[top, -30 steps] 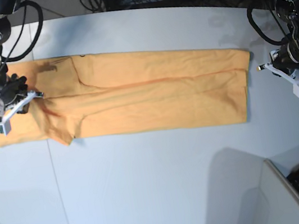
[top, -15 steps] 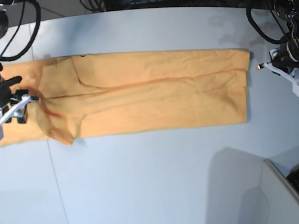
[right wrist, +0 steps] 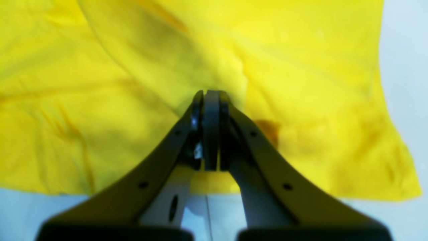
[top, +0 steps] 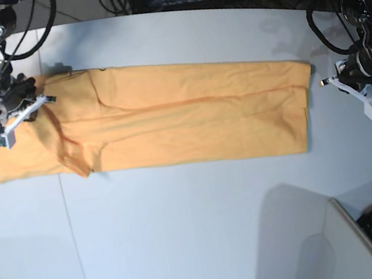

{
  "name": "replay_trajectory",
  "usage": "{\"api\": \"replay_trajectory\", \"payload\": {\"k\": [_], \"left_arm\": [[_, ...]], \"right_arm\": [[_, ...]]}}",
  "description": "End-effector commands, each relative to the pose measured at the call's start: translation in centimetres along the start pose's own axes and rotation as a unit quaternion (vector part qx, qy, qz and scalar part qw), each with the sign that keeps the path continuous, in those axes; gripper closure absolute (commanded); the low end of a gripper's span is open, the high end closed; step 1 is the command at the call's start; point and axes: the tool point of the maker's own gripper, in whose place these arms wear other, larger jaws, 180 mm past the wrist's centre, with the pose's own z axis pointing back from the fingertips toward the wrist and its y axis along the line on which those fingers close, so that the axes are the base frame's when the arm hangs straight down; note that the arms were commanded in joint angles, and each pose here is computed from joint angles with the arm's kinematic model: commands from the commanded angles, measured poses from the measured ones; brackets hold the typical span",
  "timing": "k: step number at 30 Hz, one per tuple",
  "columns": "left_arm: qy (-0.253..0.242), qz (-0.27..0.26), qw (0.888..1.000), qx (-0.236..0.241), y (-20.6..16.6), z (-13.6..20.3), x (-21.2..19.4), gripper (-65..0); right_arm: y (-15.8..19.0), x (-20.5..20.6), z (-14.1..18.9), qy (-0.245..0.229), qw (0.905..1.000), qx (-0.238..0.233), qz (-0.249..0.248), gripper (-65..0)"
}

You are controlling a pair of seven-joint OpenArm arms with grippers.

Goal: Layout the t-shirt on the table in an organized manner, then fold the t-shirt properly

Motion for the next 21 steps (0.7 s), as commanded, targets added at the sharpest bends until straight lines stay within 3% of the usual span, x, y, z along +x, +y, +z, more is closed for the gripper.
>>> {"api": "replay_trajectory", "payload": {"k": [1,6,9,12,16,21], "left_arm": [[-0.023,-0.005,1.0,0.007,0.7,0.6,1.7,0.0],[-0.024,-0.005,1.0,0.007,0.7,0.6,1.8,0.0],[-0.026,-0.005,1.0,0.006,0.6,0.7,1.9,0.0],[-0.027,-0.005,1.0,0.006,0.6,0.7,1.9,0.0],[-0.021,-0.005,1.0,0.006,0.7,0.6,1.4,0.0],[-0.015,-0.007,1.0,0.008,0.8,0.6,0.8,0.0]], "right_arm": [[0.0,2.3,0.6,-0.035,0.9994,0.0,0.007,0.0],[0.4,7.6,3.6,-0.111,0.9931,-0.011,0.034,0.0],[2.2,11.3,3.7,-0.149,0.9876,0.005,0.05,0.0],[4.1,11.8,1.4,-0.129,0.989,0.033,0.064,0.0],[6.0,9.0,-1.9,-0.073,0.9935,0.062,0.061,0.0],[7.7,4.8,-2.5,-0.027,0.9931,0.084,0.078,0.0]]}}
